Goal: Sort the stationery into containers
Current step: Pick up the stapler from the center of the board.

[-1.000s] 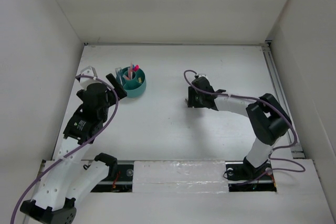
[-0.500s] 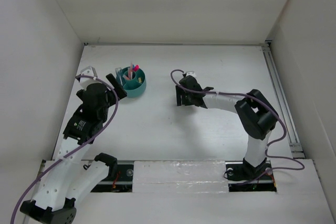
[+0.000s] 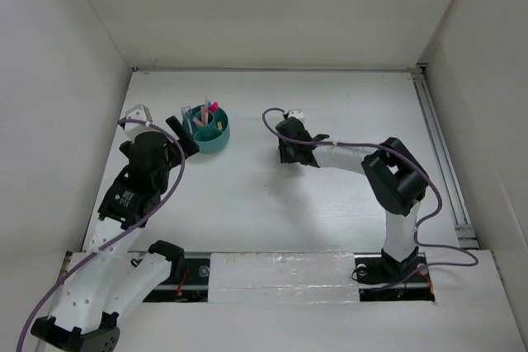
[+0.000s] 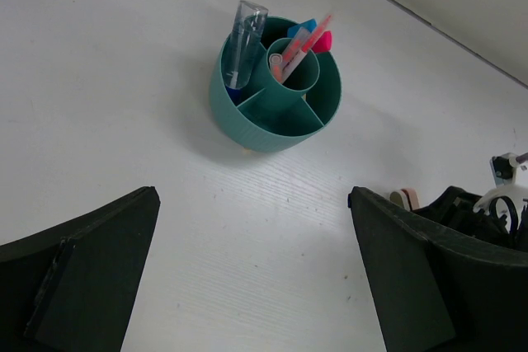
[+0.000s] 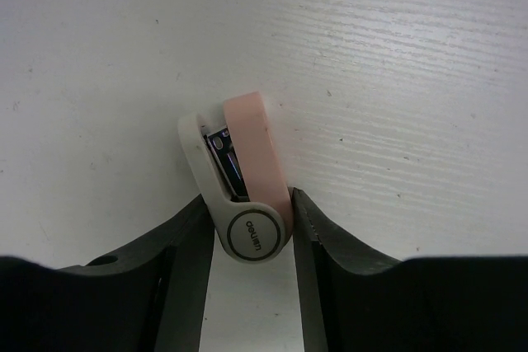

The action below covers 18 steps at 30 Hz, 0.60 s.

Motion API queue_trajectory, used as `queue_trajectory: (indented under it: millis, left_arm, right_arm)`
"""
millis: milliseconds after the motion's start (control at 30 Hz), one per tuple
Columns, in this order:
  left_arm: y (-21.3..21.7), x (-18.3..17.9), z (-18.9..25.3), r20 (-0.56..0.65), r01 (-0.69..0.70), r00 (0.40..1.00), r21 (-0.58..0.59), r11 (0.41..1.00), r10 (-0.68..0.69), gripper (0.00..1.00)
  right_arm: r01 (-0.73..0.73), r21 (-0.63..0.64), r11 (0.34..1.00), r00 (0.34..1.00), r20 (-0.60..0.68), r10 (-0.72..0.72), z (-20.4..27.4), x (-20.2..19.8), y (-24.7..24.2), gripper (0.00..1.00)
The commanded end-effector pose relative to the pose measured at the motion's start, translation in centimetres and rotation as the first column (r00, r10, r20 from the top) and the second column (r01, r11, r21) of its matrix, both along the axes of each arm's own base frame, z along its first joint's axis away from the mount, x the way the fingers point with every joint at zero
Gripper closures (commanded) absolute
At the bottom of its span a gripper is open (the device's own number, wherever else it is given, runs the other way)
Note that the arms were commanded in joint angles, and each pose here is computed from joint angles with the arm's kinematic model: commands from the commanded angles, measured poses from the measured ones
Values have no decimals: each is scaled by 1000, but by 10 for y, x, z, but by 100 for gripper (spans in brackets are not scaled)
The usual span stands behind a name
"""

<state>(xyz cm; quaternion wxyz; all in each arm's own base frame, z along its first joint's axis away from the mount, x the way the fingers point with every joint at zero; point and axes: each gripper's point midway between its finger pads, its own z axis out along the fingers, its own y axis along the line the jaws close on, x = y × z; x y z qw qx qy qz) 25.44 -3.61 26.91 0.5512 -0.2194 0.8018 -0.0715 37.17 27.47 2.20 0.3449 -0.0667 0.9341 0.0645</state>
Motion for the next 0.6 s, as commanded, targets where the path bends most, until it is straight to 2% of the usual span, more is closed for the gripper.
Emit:
queue_trajectory:
  millis: [0,33,133,233,567]
  left_arm:
    - [0,2,6,32,5,999,0,1000,-5,0]
    - [0,2,6,32,5,999,0,1000,-5,0]
    - [0,2,6,32,5,999,0,1000,-5,0]
    - [0,2,6,32,5,999,0,1000,-5,0]
    - [-10,2,11,50,58,997,-29,998,-56,0]
  right_arm:
    - [-67,-142,988,939,-344,15,-86,-80,-35,87]
    - [-78,-141,987,938,-344,25,-86,-83,-32,94]
    - [-99,-144,985,938,-344,43,-86,-86,-28,100]
    - [-107,-131,986,943,-327,59,-81,-85,-22,100]
    - [-115,12,993,978,-174,115,-19,-76,-4,100]
